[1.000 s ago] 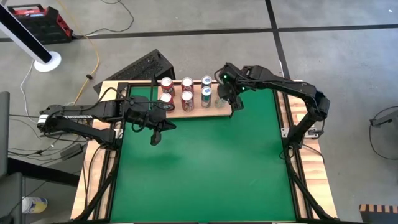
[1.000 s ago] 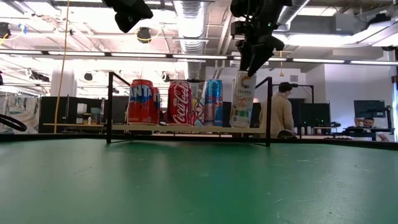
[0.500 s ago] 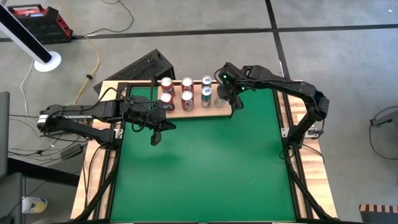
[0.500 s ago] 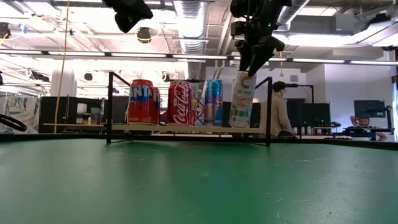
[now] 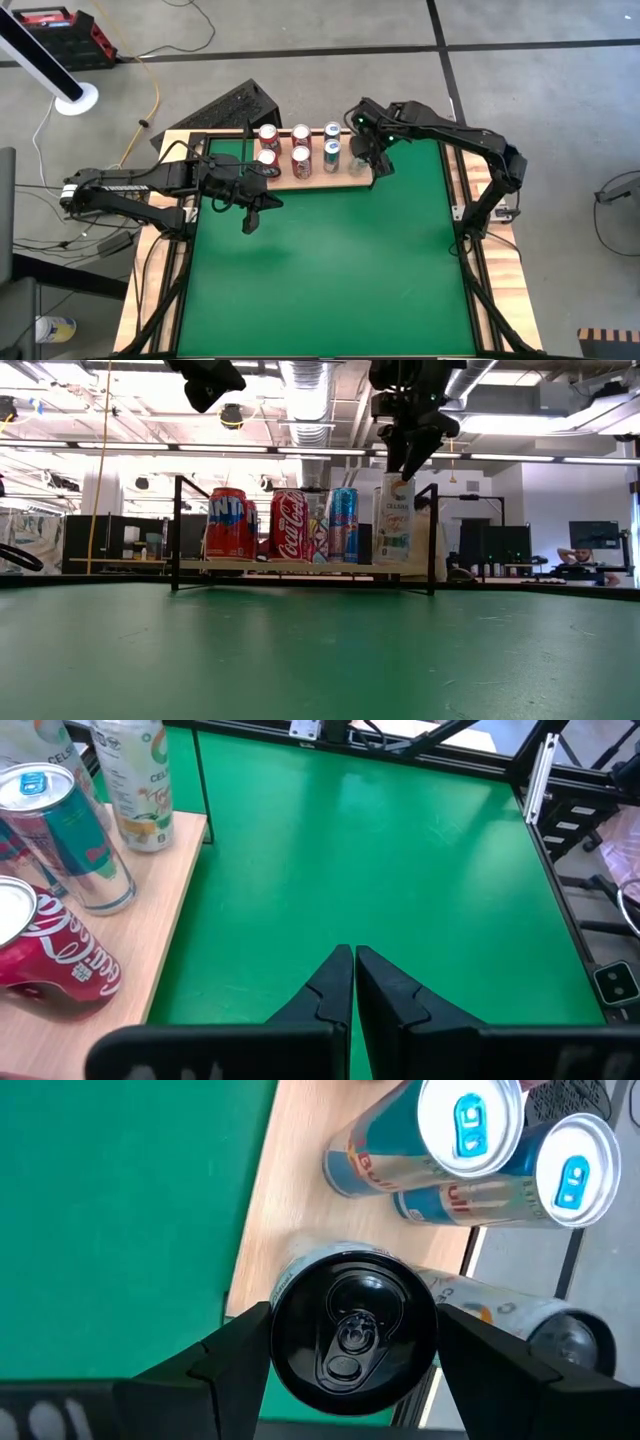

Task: Place canned beverage on shelf
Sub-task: Put the white and yellow soda can, aligned with the other blue soda can on the shelf

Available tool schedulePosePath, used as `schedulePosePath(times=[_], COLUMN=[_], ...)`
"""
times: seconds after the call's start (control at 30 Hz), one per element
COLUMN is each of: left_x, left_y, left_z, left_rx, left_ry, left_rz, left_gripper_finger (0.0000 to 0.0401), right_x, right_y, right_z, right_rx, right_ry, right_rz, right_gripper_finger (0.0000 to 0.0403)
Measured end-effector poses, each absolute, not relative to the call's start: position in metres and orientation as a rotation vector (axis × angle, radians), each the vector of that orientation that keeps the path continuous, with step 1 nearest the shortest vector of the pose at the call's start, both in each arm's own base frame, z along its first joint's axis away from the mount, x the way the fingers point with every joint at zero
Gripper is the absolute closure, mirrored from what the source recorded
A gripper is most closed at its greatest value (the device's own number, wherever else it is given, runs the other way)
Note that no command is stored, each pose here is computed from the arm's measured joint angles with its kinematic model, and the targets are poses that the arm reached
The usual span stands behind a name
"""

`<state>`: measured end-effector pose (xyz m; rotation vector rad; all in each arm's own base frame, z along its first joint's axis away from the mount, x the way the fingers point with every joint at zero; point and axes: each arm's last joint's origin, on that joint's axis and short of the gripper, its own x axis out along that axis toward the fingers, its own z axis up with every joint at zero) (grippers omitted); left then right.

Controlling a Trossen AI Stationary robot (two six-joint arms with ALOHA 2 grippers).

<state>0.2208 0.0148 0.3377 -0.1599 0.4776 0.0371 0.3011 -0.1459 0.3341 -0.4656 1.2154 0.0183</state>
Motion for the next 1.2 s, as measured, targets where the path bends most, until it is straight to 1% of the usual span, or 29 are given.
schedulePosePath(times=[1.03,1.2], left_x=[0.2208,0.2208], left_y=[0.0149,0.0149], left_z=[0.3377,0.3377], left_rx=[-0.184,-0.184], left_ry=[0.477,0.477], left_rz=[0.047,0.047], left_gripper_finger=[0.0401,0.0401], right_x=[0.3012,0.3012], right_y=[-0.1452,-0.1453], right_z=[0.3325,0.3324], right_rx=[-0.422,-0.413], right_ry=[1.247,1.248], right_rz=[0.028,0.021], right_gripper_finger=[0.0124,0.0110])
